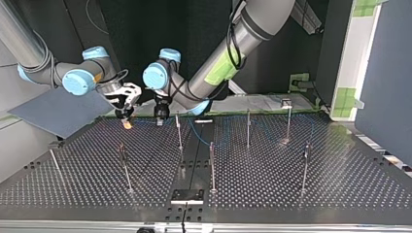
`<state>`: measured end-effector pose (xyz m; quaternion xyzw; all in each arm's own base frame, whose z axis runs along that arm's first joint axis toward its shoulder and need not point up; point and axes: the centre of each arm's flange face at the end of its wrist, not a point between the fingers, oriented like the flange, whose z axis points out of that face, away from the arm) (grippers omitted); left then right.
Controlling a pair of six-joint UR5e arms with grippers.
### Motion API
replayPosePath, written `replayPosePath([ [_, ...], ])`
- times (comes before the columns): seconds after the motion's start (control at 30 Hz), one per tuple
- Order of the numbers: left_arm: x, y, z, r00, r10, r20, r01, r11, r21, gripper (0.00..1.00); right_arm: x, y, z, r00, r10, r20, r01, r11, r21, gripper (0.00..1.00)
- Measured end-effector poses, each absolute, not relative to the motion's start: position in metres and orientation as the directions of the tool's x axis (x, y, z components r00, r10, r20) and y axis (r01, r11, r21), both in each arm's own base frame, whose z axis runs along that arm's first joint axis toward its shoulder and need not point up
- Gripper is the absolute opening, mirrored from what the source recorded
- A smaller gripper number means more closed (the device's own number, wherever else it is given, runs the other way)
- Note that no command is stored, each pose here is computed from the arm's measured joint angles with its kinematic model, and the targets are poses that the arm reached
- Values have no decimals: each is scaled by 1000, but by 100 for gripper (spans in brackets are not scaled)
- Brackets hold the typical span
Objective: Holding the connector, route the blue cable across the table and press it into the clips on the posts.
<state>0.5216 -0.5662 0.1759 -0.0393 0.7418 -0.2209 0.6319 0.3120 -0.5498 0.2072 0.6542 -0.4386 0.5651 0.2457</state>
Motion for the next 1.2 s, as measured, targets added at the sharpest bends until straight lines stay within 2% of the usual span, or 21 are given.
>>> replayPosePath([
  [0.5,505,-561,226,-201,-321,-926,201,911,-359,0,314,-536,288,-67,-220,973,-826,-534,-177,0],
  [0.8,491,-560,235,-219,-285,-933,195,924,-328,2,311,-536,294,-82,-219,972,-827,-529,-189,0],
  [0.83,488,-560,234,-223,-279,-934,196,926,-324,20,311,-536,294,-84,-221,972,-828,-528,-191,0],
  [0.87,485,-562,231,-230,-272,-935,198,927,-318,31,310,-536,294,-86,-222,971,-828,-526,-193,0],
  [0.9,481,-562,229,-235,-266,-935,198,928,-314,31,310,-537,294,-88,-223,971,-829,-524,-196,0],
  [0.93,478,-563,226,-240,-260,-935,198,930,-310,44,309,-537,293,-89,-224,970,-829,-523,-197,0],
  [0.97,473,-564,223,-246,-252,-936,196,933,-303,50,309,-538,292,-90,-226,970,-830,-521,-198,0],
  [1.0,470,-565,222,-250,-247,-936,193,935,-298,50,308,-538,292,-90,-227,970,-831,-520,-199,0],
  [1.07,463,-566,219,-253,-239,-937,183,940,-289,65,308,-538,291,-90,-229,969,-831,-519,-200,0],
  [1.1,461,-566,219,-252,-238,-938,178,941,-287,65,308,-538,290,-89,-230,969,-830,-520,-200,0],
  [1.17,459,-567,218,-245,-241,-939,165,944,-286,75,309,-537,290,-88,-231,969,-829,-523,-200,0],
  [1.2,459,-567,218,-240,-245,-939,162,944,-287,75,310,-537,289,-86,-232,969,-828,-524,-199,0],
])
